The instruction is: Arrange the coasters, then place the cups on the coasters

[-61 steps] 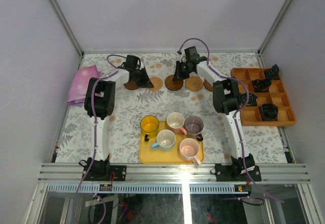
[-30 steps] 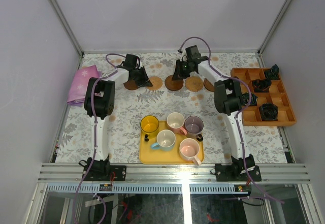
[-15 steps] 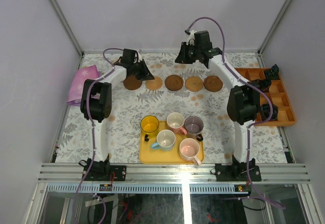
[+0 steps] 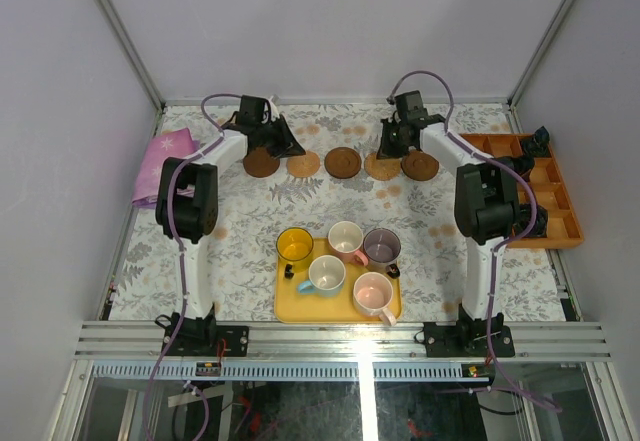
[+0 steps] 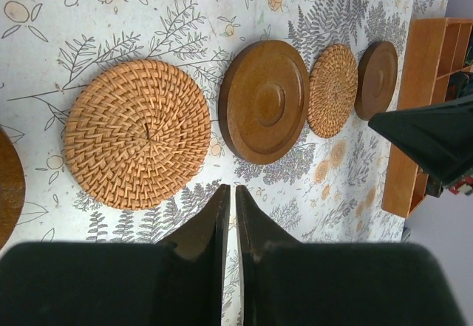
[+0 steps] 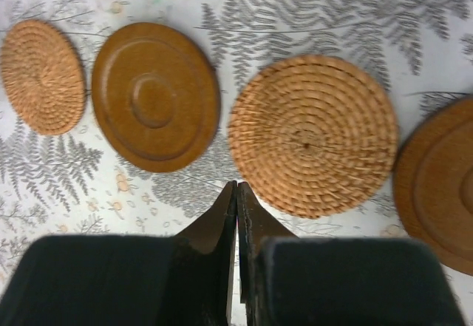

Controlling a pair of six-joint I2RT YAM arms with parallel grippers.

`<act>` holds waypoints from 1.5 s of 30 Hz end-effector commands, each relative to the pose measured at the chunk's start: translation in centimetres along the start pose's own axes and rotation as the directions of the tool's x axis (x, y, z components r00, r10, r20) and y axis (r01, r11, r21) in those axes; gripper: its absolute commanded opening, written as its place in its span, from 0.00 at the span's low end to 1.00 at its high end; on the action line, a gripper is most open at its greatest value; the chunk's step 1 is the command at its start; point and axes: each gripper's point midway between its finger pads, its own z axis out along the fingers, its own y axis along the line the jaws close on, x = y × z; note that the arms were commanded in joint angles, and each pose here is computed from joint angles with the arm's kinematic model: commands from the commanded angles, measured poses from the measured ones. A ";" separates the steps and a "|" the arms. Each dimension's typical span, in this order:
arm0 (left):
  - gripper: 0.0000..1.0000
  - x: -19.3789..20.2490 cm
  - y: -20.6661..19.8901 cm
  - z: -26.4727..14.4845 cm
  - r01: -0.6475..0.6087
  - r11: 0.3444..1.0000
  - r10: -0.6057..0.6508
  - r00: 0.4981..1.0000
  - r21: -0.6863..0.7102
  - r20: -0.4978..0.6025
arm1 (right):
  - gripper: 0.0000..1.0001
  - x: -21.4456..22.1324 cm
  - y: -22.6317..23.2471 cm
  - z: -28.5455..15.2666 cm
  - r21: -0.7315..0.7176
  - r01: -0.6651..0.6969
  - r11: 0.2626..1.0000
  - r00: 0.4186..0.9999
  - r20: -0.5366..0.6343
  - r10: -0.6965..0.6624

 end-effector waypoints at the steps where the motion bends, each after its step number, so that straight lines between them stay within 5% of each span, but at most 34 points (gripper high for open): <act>1: 0.08 -1.9 -1.4 -1.3 -0.057 0.998 0.054 0.996 0.037 0.075 | 0.03 -1.8 -1.2 -1.8 0.047 -0.023 0.999 0.998 0.059 0.021; 18: 0.16 -1.4 -0.1 -1.7 -0.013 1.000 0.012 0.997 0.014 0.072 | 0.02 0.9 -4.8 1.4 0.131 -0.074 0.989 0.996 -0.037 0.079; 45: 0.18 -2.0 1.1 -2.2 0.004 1.000 -0.003 0.997 -0.009 0.083 | 0.02 0.4 -6.4 2.0 0.146 -0.113 0.983 0.993 -0.027 0.118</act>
